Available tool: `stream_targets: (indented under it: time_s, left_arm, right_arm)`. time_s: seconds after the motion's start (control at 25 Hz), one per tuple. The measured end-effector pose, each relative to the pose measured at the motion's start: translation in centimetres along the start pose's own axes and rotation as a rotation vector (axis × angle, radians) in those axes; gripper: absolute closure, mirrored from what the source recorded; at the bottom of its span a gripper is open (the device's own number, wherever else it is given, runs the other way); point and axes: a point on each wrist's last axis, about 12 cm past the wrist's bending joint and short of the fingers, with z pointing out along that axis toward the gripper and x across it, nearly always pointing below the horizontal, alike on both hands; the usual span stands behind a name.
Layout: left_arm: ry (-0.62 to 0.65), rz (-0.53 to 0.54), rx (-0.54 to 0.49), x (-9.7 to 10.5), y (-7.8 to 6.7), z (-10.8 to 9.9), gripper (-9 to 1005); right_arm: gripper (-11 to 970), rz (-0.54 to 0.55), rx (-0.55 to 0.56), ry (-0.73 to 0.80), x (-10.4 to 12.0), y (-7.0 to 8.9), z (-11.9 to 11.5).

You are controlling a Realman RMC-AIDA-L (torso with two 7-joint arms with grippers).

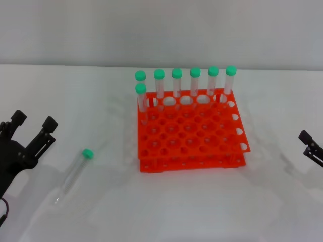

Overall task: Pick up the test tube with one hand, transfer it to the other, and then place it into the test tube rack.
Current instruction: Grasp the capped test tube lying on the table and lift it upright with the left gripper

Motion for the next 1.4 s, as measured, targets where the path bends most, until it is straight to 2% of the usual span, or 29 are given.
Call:
stream_targets:
  time_s: [0.84, 1.4]
  left_arm:
    - [0.002, 0.019, -0.006, -0.20, 0.33, -0.05, 104]
    - [0.003, 0.017, -0.008, -0.25, 0.40, -0.26, 105]
  right_arm:
    - [95, 0.000, -0.009, -0.005, -0.06, 0.11, 0.24]
    - [101, 0.022, -0.016, -0.034, -0.29, 0.47, -0.56]
